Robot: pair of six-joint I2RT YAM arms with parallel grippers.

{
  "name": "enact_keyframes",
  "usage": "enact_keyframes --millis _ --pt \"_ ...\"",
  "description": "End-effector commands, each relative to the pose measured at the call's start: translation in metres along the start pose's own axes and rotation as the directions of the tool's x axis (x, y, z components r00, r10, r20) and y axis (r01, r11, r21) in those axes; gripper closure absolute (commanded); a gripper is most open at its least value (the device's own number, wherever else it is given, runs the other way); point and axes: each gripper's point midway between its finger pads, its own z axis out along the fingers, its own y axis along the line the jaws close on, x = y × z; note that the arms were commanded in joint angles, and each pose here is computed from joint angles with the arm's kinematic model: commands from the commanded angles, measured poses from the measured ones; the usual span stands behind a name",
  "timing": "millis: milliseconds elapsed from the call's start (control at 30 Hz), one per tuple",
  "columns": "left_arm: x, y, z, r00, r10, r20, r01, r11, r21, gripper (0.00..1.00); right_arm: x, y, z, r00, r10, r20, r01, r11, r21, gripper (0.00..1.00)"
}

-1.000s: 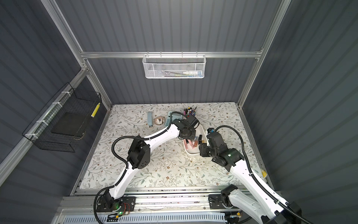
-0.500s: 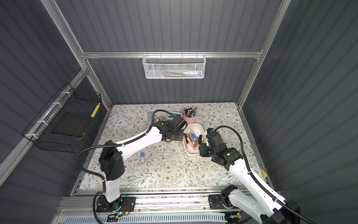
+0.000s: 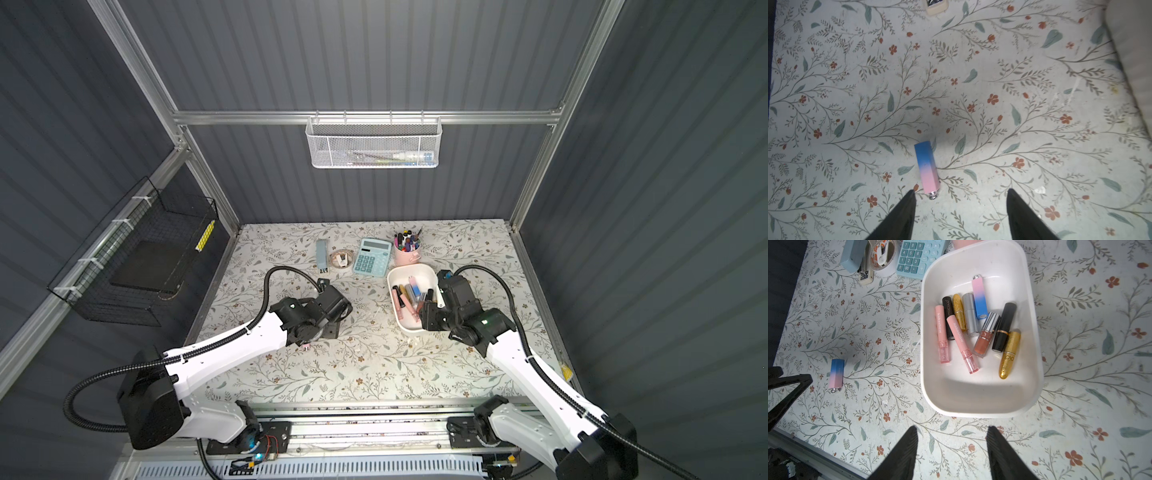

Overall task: Put the lipstick into the storage box
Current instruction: Pick up the lipstick at the center of the board.

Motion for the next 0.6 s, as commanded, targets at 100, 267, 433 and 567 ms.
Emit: enact_keyframes --millis 100,267,433,567 --pt "0.027 0.036 0.010 0.992 -0.111 -0.064 0.108 0.993 -0.042 0.31 0.003 0.002 0.001 1.000 0.010 -0.014 -0.010 1.000 -0.013 0.44" --pt "0.041 0.051 0.024 0.983 -0.156 -0.100 0.152 0.987 -0.050 0.31 0.006 0.005 0.005 0.999 0.017 -0.029 -0.018 0.999 -0.031 0.44" --pt "0.053 0.046 0.041 0.968 -0.207 -0.144 0.211 0.977 0.011 0.31 0.006 0.004 0.005 0.999 0.013 -0.030 -0.014 1.000 -0.026 0.44" --pt "0.058 0.043 0.056 0.956 -0.229 -0.181 0.238 0.971 0.029 0.33 0.009 0.002 0.005 0.999 0.007 -0.034 -0.007 1.000 -0.020 0.44"
